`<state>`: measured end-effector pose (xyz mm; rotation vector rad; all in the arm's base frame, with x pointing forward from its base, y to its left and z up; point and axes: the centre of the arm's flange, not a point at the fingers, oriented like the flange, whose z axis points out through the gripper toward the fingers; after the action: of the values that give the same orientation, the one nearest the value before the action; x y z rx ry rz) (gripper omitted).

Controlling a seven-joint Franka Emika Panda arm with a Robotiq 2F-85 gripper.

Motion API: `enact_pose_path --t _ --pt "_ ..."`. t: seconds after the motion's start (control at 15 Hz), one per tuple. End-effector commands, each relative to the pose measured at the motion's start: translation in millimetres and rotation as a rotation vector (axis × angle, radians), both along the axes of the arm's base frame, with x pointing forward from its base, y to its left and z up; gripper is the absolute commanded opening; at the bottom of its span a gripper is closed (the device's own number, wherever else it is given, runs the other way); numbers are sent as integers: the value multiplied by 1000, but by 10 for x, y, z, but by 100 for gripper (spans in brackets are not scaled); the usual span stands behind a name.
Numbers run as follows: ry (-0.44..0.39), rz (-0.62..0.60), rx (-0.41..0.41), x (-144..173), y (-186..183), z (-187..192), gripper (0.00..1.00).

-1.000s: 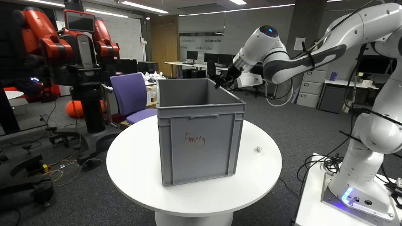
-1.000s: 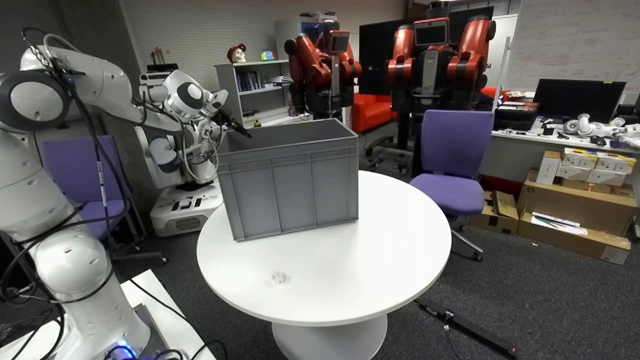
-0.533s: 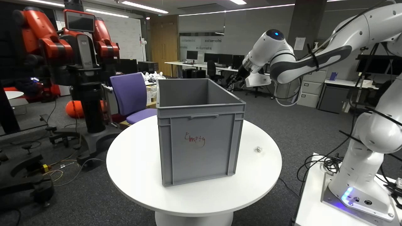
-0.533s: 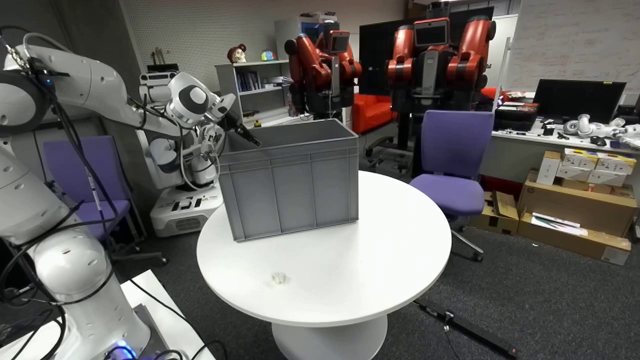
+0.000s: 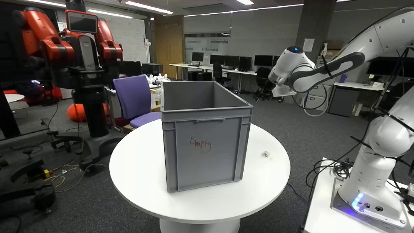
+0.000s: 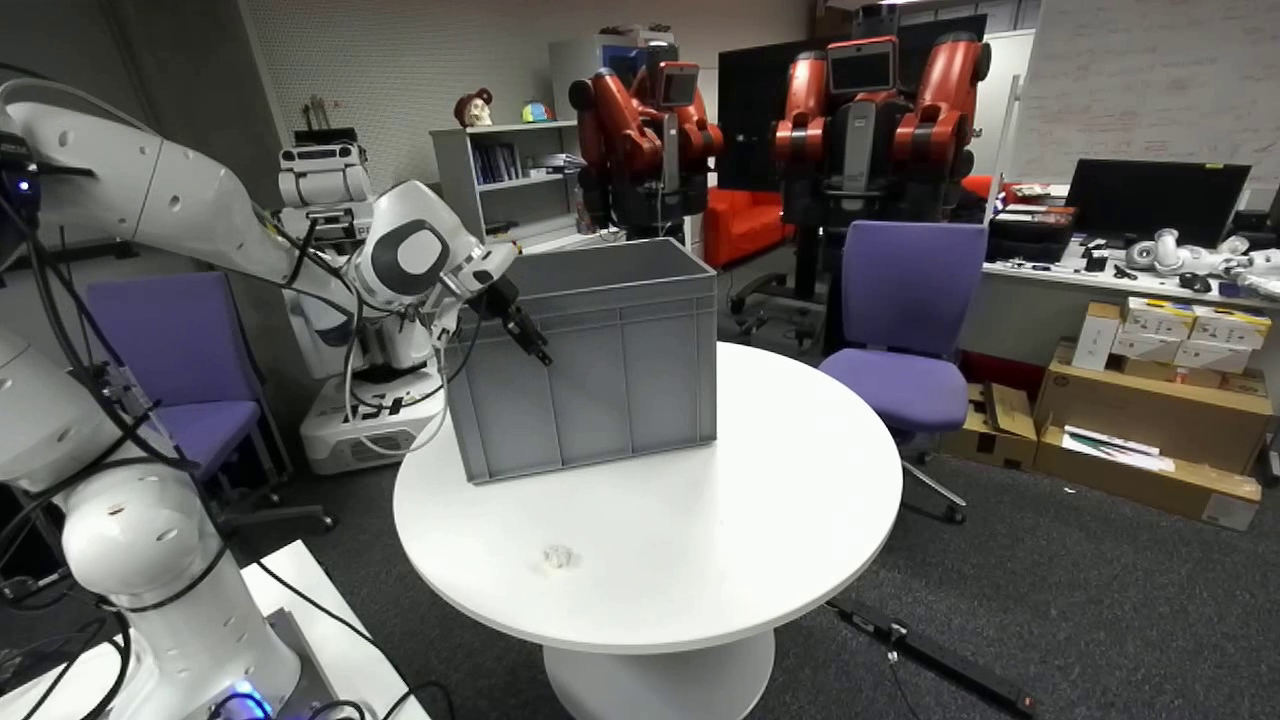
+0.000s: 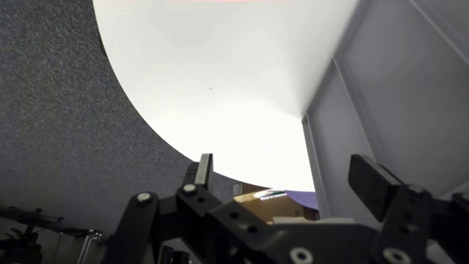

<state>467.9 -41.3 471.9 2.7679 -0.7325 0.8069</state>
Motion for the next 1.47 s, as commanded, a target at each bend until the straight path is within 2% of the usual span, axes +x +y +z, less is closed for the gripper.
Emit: enact_pose_path --t 0.0,0.33,0.73,1.13,1.4 --pt "99 34 43 -48 -474 -300 100" --pt "257 120 94 17 -810 -927 100" --pt "438 254 155 66 -1035 -1563 100" --pt "573 390 228 233 -1150 -2067 100" --pt "631 428 238 361 -1140 -2416 100"
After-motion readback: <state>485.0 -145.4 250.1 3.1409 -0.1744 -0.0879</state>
